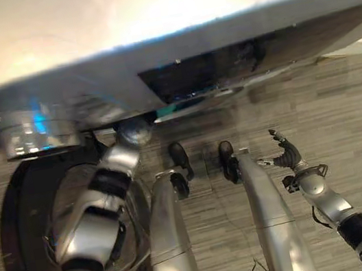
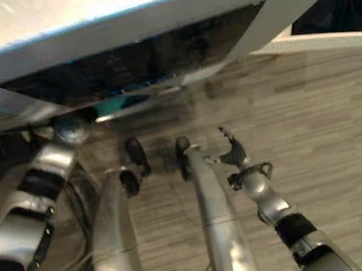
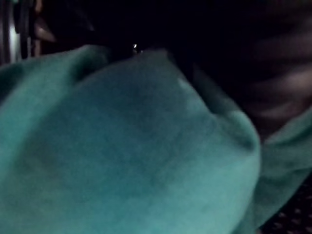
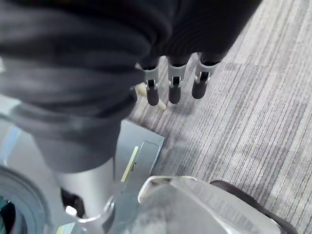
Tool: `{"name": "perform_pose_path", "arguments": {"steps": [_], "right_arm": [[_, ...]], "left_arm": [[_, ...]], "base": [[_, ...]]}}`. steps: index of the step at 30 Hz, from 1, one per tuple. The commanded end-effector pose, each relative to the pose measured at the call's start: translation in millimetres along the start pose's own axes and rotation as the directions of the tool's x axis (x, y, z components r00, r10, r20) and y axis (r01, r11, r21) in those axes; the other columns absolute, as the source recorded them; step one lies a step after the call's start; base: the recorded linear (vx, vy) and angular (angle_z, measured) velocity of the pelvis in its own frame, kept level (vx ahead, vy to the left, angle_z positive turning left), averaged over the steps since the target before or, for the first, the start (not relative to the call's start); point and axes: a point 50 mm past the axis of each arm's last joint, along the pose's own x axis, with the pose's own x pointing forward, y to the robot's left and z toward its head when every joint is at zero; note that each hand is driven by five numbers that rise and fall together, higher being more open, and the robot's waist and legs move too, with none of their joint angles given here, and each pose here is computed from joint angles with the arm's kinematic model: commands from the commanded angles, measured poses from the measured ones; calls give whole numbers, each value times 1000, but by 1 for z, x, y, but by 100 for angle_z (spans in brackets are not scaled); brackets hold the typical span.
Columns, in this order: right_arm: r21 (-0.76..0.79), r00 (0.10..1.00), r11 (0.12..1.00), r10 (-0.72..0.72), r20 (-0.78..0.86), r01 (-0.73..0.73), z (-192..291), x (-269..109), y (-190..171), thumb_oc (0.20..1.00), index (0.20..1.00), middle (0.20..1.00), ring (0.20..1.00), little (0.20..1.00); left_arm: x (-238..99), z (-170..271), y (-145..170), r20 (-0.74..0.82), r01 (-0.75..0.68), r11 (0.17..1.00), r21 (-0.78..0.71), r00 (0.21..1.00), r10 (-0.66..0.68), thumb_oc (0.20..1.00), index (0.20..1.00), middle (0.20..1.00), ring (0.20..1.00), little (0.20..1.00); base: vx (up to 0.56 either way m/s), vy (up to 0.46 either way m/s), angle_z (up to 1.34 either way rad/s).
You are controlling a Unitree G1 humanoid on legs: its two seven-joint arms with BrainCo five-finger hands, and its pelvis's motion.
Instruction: Grab the laundry basket,head to the washer,open it,put in the laundry and shut it.
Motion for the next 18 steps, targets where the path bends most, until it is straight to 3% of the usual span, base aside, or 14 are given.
{"name": "perform_pose_path", "arguments": {"steps": [1,5,11,14,15,17,18], "right_arm": [[75,999,997,-11,49,7,-1,-18,4,1000,1000,1000,1000,1000],[64,999,998,15,50,-18,-2,-18,4,1000,1000,1000,1000,1000],[73,999,996,48,6,-48,-12,-23,6,1000,1000,1000,1000,1000],[65,997,996,60,-46,-57,-22,-26,8,1000,1000,1000,1000,1000],[69,994,996,57,-90,-50,-29,-28,8,1000,1000,1000,1000,1000],[62,991,997,53,-121,-46,-35,-30,7,1000,1000,1000,1000,1000],[60,984,997,48,-174,-38,-45,-33,7,1000,1000,1000,1000,1000]], "left_arm": [[15,6,31,63,-177,975,138,984,169,1000,1000,1000,1000,1000],[17,3,24,24,-130,977,171,992,127,1000,1000,1000,1000,1000],[-4,-22,-2,-67,4,994,107,998,4,1000,1000,1000,1000,1000],[-35,-45,-28,-120,107,994,31,987,-102,1000,1000,1000,1000,1000],[-64,-62,-46,-166,183,982,-37,968,-186,1000,1000,1000,1000,1000],[-79,-70,-53,-186,215,974,-64,957,-224,1000,1000,1000,1000,1000],[-108,-85,-66,-234,272,954,-127,926,-295,1000,1000,1000,1000,1000]], "base": [[-18,-46,-12],[8,-52,-1],[7,-36,6],[-26,-25,19],[-16,-3,26],[-7,0,20],[1,4,15]]}}
